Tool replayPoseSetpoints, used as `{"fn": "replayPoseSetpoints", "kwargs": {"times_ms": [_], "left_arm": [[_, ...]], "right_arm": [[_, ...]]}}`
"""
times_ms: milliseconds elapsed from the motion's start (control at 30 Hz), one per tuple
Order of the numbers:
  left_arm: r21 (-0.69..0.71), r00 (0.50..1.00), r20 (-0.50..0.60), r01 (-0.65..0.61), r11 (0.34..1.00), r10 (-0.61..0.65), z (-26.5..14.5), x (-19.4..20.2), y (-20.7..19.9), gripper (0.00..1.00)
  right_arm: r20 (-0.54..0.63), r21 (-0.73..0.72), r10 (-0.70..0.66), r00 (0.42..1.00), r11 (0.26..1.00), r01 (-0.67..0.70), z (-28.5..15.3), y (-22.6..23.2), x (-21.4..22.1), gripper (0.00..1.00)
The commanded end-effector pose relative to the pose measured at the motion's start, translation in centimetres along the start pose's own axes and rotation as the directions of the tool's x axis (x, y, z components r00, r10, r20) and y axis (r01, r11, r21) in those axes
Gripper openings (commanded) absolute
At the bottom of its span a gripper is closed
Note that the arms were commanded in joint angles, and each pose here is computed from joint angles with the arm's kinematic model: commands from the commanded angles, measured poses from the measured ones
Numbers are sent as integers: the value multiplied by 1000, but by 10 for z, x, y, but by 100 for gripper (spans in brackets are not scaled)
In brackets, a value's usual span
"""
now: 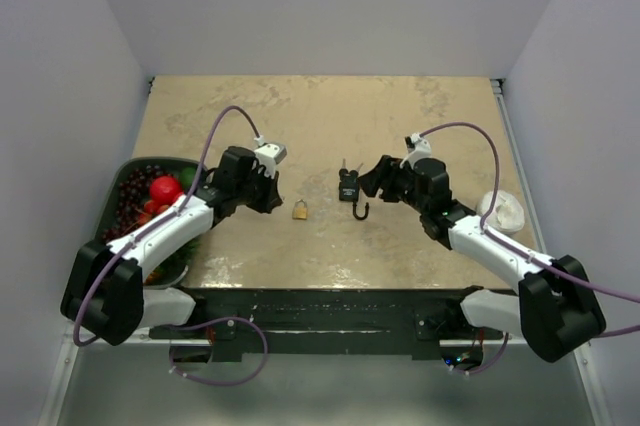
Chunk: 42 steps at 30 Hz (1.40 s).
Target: Unlock with the key
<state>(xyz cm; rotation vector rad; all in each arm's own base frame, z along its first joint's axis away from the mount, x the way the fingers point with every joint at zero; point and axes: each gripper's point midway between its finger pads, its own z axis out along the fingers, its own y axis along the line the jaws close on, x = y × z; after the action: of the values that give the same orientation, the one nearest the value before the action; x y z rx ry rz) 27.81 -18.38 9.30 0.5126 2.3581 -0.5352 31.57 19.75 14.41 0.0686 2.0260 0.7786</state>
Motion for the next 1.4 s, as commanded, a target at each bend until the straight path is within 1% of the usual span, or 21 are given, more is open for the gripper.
{"fn": "replayPoseSetpoints", "kwargs": {"times_ms": [0,67,100,133,200,300,333,367,400,433,467,500,533,633,767,833,1033,1367], "left_arm": [[85,981,171,-112,990,96,-13,-50,-23,0],[98,970,217,-131,986,108,-16,-63,-30,0],[109,963,240,-151,982,122,-18,-70,-38,0],[93,958,257,-157,983,129,-18,-76,-39,0],[85,945,290,-185,979,153,-18,-89,-51,0],[57,944,301,-160,986,135,-13,-104,-56,0],[31,949,304,-101,994,87,-11,-108,-51,0],[29,952,300,-74,997,62,-6,-110,-50,0],[36,953,299,-58,998,45,-3,-110,-51,0],[48,955,298,-4,999,-11,-1,-110,-52,0],[70,948,318,15,997,-37,0,-115,-56,0],[86,949,310,35,996,-60,3,-109,-58,0],[104,940,328,66,992,-97,2,-112,-62,0],[107,926,354,97,989,-130,5,-109,-71,0],[159,894,402,145,977,-198,8,-110,-81,0],[179,882,414,165,970,-227,9,-112,-84,0],[222,852,453,177,959,-262,7,-114,-98,0],[268,863,429,161,950,-268,14,-102,-121,0]], "right_arm": [[-57,-165,160,986,972,-167,2,45,2,68],[-104,-202,207,973,953,-224,3,58,7,68],[-128,-221,250,960,936,-273,4,69,7,68],[-139,-235,268,953,926,-295,5,75,7,68],[-167,-278,287,943,904,-324,3,94,7,67],[-164,-297,297,941,895,-334,3,112,4,66],[-166,-295,310,936,891,-347,4,113,5,66],[-162,-313,324,932,879,-359,3,118,2,66],[-181,-307,373,910,857,-413,2,118,6,65],[-185,-310,403,896,841,-442,2,118,6,65],[-175,-342,428,886,818,-463,0,124,0,65],[-192,-329,474,859,794,-511,0,123,4,64],[-179,-327,489,854,789,-520,0,124,1,64],[-169,-296,489,856,803,-517,4,125,2,64],[-174,-286,516,839,789,-544,8,126,3,64],[-173,-271,517,838,793,-546,11,123,5,64],[-160,-256,543,825,784,-566,19,119,6,65],[-153,-246,568,809,771,-587,26,115,7,65]]}}
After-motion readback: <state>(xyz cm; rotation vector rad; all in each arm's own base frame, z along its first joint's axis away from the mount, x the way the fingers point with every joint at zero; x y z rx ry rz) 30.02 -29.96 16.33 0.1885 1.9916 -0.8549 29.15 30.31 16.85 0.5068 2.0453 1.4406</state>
